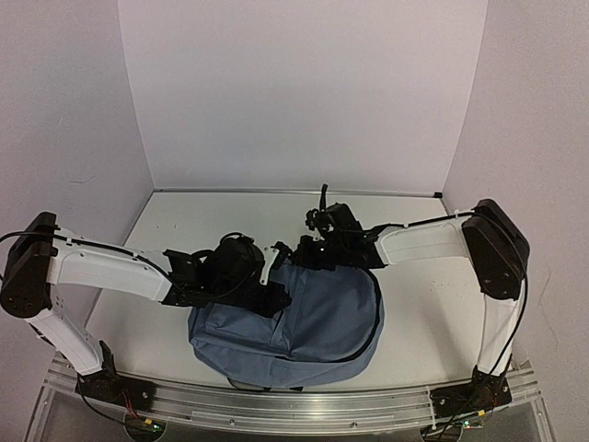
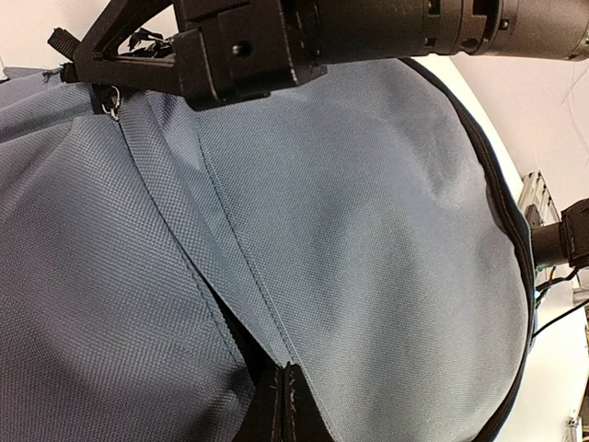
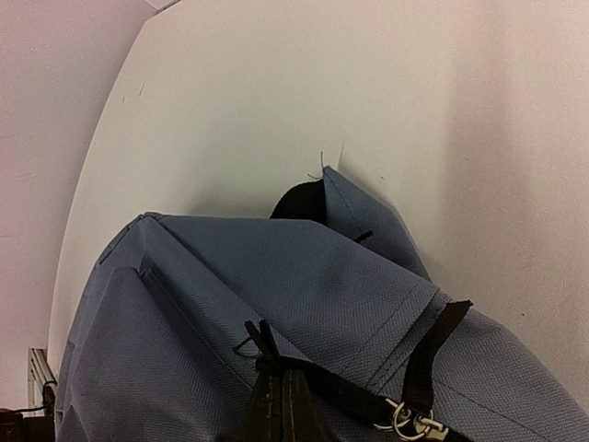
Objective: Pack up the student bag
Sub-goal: Zip the student bag at the center of the board, then reset both arms
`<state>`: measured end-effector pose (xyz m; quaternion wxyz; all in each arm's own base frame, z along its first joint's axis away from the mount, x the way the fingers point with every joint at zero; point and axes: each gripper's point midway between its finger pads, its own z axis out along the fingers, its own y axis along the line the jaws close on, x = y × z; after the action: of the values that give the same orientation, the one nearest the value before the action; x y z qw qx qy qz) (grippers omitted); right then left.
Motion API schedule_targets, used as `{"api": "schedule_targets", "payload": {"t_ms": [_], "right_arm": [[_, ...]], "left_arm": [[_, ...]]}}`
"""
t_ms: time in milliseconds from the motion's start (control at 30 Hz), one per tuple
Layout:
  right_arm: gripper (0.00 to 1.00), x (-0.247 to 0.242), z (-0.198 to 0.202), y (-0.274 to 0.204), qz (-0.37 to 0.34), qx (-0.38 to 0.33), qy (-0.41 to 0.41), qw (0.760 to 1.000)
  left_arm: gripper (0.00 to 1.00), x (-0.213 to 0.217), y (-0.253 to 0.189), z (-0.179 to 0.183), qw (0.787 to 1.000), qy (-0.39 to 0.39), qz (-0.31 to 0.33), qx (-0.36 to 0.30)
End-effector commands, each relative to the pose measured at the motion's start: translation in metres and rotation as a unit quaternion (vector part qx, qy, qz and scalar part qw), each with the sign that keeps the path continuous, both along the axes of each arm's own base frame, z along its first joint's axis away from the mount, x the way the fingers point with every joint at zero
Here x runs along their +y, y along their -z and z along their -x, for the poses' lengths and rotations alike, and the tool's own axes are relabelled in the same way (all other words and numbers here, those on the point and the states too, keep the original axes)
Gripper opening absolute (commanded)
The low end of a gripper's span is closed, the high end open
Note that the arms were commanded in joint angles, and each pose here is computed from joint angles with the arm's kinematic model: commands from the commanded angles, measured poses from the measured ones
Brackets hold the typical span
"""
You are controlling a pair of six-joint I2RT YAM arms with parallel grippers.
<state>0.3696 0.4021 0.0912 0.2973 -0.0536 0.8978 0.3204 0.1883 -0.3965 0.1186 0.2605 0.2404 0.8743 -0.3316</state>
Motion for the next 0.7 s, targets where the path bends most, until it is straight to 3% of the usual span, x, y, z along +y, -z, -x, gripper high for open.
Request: {"api": "schedule_targets", "payload": {"t_ms": [0, 100, 200, 367, 467, 567, 667], "right_arm": [[0.0, -0.018, -0.046, -0.034, -0.02, -0.059, 0.053, 0.997], [0.04, -0.009, -0.041, -0.057, -0.037, -0.074, 0.019, 0.996], [0.26, -0.008, -0.037, -0.074, -0.045, -0.085, 0.006, 0.995], [0.48, -0.017, -0.03, -0.101, -0.054, -0.101, 0.011, 0.993], [0.62, -0.027, -0.023, -0.115, -0.053, -0.109, 0.017, 0.992], [0.78, -0.039, -0.017, -0.124, -0.042, -0.118, 0.024, 0.992], [0.91, -0.055, -0.012, -0.129, -0.027, -0.127, 0.035, 0.991]], "left_arm": [[0.0, 0.007, -0.002, 0.032, 0.999, 0.032, -0.009, 0.037], [0.0, 0.015, -0.01, 0.018, 0.999, -0.005, -0.003, 0.036], [0.01, 0.02, -0.015, 0.006, 0.999, -0.03, 0.004, 0.037], [0.07, 0.028, -0.018, -0.014, 0.996, -0.07, 0.012, 0.051], [0.3, 0.032, -0.025, -0.02, 0.996, -0.078, 0.021, 0.046], [0.64, 0.036, -0.037, -0.025, 0.996, -0.08, 0.035, 0.03], [0.83, 0.046, -0.046, -0.034, 0.995, -0.085, 0.042, 0.031]]}}
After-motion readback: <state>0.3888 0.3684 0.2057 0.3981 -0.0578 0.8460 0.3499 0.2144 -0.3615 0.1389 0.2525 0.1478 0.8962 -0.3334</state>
